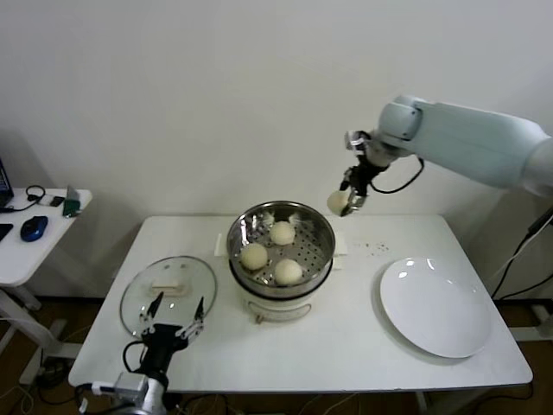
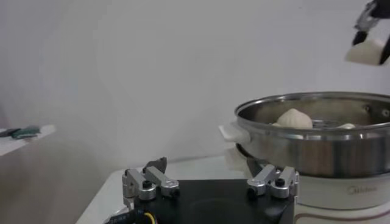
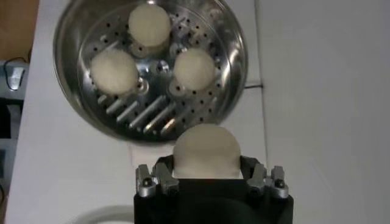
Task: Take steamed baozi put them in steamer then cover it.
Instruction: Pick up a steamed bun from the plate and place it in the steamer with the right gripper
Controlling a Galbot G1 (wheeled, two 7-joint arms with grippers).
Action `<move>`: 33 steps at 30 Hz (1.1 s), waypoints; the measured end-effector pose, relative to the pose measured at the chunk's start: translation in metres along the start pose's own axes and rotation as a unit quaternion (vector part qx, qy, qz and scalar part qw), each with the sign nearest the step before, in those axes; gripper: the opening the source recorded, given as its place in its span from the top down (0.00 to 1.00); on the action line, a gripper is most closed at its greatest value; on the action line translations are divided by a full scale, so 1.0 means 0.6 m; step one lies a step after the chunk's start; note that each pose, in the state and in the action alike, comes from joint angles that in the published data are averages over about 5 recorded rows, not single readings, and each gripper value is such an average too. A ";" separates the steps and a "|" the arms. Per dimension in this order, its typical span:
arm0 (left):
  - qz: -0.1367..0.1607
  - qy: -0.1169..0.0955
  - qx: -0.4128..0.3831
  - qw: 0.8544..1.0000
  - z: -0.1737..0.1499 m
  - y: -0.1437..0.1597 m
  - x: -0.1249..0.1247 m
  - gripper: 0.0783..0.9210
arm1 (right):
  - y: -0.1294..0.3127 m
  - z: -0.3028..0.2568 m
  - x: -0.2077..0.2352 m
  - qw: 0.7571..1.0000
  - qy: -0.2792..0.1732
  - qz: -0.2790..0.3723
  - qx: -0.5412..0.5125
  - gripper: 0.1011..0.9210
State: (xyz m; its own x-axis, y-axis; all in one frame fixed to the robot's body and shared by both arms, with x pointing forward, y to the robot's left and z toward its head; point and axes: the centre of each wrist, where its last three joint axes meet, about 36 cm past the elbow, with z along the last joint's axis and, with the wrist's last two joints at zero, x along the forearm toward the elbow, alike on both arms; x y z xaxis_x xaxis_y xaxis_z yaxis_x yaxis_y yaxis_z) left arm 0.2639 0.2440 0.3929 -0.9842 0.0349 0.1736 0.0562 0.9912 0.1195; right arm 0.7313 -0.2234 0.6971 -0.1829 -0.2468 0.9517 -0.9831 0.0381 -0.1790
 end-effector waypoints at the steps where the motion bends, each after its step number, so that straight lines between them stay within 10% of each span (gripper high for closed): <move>1: 0.001 0.000 0.000 1.000 0.000 0.000 0.000 0.12 | 0.002 -0.015 -0.007 1.000 0.001 -0.004 0.002 0.28; 33: 0.006 -0.011 -0.001 1.000 -0.014 0.005 -0.020 0.12 | 0.051 -0.130 -0.206 0.995 0.069 -0.059 0.048 0.22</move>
State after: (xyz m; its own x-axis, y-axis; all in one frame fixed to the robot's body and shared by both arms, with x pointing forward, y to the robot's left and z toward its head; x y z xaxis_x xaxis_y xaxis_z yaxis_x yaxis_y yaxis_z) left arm 0.2775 0.2456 0.3991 -0.9868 0.0500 0.1543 0.0689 0.9904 0.1195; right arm 0.7230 -0.1159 0.5932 -0.0713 -0.1093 0.9914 -0.9938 -0.0778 -0.0800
